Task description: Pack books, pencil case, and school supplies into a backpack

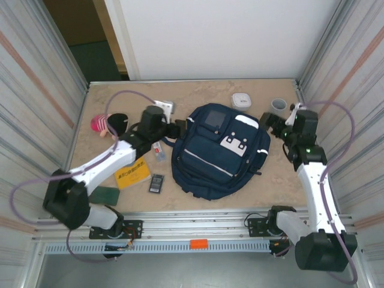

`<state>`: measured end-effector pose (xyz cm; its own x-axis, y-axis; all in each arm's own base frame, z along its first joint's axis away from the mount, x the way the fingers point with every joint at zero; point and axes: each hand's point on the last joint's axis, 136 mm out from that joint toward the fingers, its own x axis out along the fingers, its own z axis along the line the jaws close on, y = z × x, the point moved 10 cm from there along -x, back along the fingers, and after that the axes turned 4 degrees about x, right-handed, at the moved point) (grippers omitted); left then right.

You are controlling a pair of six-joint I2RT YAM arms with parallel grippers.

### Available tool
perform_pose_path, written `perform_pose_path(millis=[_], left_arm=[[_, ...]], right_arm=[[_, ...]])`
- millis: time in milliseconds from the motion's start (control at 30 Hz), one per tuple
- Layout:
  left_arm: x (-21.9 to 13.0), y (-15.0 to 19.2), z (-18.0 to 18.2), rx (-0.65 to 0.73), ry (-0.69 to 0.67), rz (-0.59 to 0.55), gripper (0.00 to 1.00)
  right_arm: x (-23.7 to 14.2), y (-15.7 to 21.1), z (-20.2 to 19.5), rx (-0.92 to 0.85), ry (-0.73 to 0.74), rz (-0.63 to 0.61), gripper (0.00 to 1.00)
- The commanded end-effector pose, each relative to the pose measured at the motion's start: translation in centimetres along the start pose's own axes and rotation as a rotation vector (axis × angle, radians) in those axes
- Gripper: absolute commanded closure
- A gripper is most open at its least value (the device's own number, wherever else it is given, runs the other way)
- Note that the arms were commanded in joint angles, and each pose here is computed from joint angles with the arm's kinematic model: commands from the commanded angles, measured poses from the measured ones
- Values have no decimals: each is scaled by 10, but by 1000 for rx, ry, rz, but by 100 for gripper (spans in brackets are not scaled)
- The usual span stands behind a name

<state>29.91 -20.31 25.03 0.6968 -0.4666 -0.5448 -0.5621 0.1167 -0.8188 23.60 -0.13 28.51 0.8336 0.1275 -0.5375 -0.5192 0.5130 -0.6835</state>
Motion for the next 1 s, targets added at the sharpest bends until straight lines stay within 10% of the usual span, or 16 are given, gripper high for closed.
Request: perform_pose_path(millis=[0,400,967], left_arm=[[34,27,-11,-81,31,224,42],[82,74,-16,-82,73,377,50],[57,131,9,-205,-12,365,51]], right_arm=[[4,50,-23,169,63,209,14],[46,133,-42,221,59,398,36],[146,121,11,126,-107,413,49]])
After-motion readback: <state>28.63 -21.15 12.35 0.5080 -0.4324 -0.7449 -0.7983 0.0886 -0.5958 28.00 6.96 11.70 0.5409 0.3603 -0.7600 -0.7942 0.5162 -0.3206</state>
